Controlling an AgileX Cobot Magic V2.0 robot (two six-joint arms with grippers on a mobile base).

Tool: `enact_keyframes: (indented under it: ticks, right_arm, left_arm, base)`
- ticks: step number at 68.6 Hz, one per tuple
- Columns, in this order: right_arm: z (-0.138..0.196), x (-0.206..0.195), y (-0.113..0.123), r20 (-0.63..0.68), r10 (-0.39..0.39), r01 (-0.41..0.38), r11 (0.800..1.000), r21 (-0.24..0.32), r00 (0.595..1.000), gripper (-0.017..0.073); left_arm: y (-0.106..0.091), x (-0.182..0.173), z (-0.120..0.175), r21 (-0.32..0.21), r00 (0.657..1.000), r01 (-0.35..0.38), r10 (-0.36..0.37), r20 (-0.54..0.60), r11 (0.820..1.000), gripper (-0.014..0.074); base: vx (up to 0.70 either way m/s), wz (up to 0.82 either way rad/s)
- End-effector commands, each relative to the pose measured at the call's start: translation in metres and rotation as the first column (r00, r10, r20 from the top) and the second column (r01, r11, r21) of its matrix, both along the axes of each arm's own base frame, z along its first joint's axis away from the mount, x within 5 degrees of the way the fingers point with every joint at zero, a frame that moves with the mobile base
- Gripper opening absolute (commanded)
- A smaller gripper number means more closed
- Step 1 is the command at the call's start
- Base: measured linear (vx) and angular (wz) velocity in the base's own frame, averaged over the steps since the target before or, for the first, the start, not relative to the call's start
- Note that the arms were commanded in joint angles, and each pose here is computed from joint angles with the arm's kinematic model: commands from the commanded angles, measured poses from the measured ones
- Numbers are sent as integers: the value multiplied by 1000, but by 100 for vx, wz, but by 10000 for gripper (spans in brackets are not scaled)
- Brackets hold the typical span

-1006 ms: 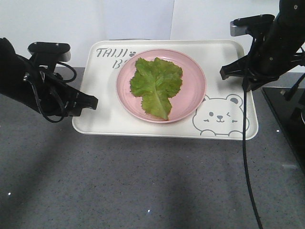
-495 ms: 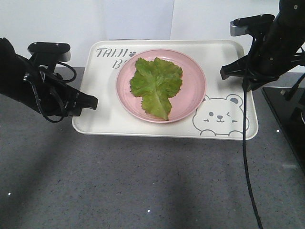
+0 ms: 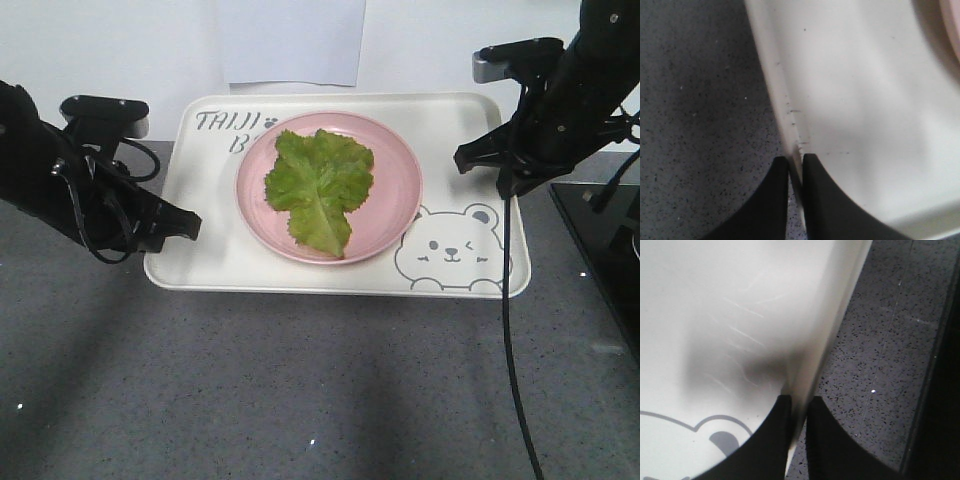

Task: Transfer vegetables to tray and serve
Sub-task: 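Lower the tray with both grippers onto the counter and open them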

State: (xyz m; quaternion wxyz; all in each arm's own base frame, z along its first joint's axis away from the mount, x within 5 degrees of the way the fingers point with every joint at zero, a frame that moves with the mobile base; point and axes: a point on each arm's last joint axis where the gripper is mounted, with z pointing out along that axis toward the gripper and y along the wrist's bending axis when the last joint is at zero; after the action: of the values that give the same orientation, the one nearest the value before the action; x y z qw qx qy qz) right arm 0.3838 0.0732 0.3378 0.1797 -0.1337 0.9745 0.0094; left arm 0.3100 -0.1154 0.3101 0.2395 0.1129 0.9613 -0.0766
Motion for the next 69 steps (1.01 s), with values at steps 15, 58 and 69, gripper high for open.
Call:
enact_keyframes:
  ticks: [15, 58, 69]
  right_arm:
    - [-13, 7, 22, -59, 76, -68, 991, 119, 995, 25]
    - [-60, 26, 26, -171, 70, -52, 993, 106, 983, 54]
    - [-60, 26, 26, -170, 69, -52, 993, 102, 983, 99]
  left_arm:
    - [-20, 20, -23, -58, 999, 20, -22, -31, 998, -6]
    - [-19, 32, -52, 58, 996, 49, -44, -83, 997, -6]
    - [-18, 32, -52, 60, 996, 48, -44, -82, 997, -6]
  base:
    - [0, 0]
    - [0, 0]
    - [0, 0]
